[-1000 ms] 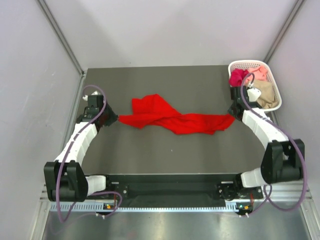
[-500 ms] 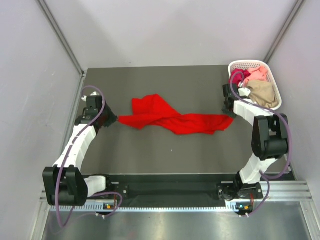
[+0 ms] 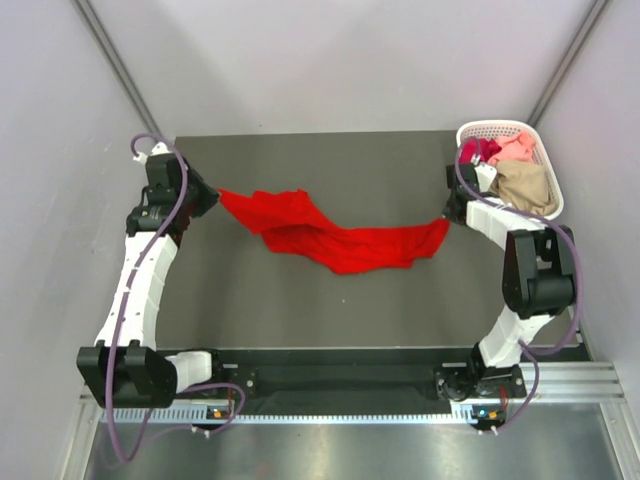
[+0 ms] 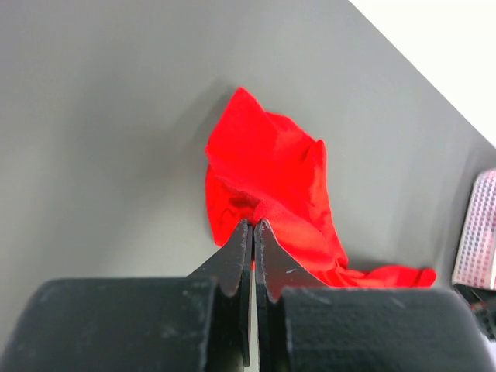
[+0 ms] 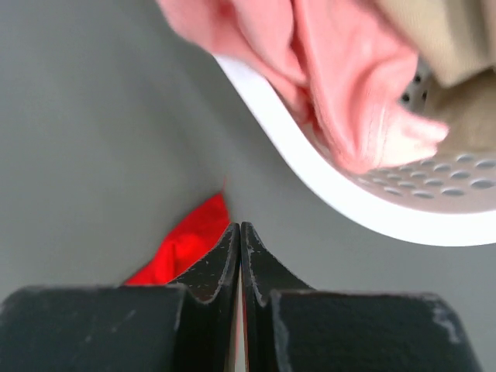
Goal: Fold and stack the t-shirts
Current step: Flatten the tshirt out
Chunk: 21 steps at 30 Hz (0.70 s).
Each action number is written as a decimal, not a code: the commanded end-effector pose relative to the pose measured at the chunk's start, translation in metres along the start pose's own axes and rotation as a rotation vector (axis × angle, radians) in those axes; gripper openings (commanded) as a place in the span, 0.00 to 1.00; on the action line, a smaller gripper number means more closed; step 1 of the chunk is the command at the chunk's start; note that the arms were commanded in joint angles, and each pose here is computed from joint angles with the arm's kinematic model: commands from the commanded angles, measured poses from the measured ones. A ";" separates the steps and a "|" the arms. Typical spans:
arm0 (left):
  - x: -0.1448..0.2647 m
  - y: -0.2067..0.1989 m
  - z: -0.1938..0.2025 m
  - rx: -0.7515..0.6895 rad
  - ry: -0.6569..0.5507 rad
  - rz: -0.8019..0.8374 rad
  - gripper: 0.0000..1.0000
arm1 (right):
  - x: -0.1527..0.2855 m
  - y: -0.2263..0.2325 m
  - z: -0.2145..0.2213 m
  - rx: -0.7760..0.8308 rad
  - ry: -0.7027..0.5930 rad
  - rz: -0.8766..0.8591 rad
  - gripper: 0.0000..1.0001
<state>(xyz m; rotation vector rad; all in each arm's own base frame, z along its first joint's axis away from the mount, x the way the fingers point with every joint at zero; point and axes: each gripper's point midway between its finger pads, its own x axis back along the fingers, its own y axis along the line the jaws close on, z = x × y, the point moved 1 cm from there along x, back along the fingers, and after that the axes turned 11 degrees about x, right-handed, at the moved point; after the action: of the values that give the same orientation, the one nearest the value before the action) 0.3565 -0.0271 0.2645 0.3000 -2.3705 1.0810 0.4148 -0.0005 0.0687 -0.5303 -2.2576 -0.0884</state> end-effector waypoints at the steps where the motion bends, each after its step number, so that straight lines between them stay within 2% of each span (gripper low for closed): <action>1: 0.004 0.001 -0.023 0.020 -0.045 -0.029 0.00 | 0.032 0.001 -0.057 -0.010 -0.192 -0.058 0.00; 3: 0.005 -0.005 -0.027 0.024 -0.055 -0.015 0.00 | 0.043 0.007 -0.062 -0.017 -0.202 -0.114 0.00; 5: 0.006 -0.009 -0.023 0.027 -0.027 0.012 0.00 | 0.046 0.017 -0.061 -0.035 -0.174 -0.160 0.18; 7: 0.005 -0.009 -0.020 0.028 -0.019 0.021 0.00 | 0.047 0.022 -0.053 -0.054 -0.108 -0.159 0.32; 8: 0.003 -0.006 -0.015 0.030 -0.004 0.020 0.00 | 0.042 0.025 -0.044 -0.047 -0.065 -0.147 0.34; 21: 0.000 0.000 -0.012 0.020 -0.005 0.007 0.00 | 0.004 0.035 -0.003 -0.098 0.106 -0.057 0.41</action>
<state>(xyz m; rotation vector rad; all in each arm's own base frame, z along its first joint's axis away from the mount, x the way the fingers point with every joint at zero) 0.3587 -0.0198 0.2623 0.3161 -2.3311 1.0954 0.4195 0.0239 0.0622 -0.4793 -2.1569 -0.2064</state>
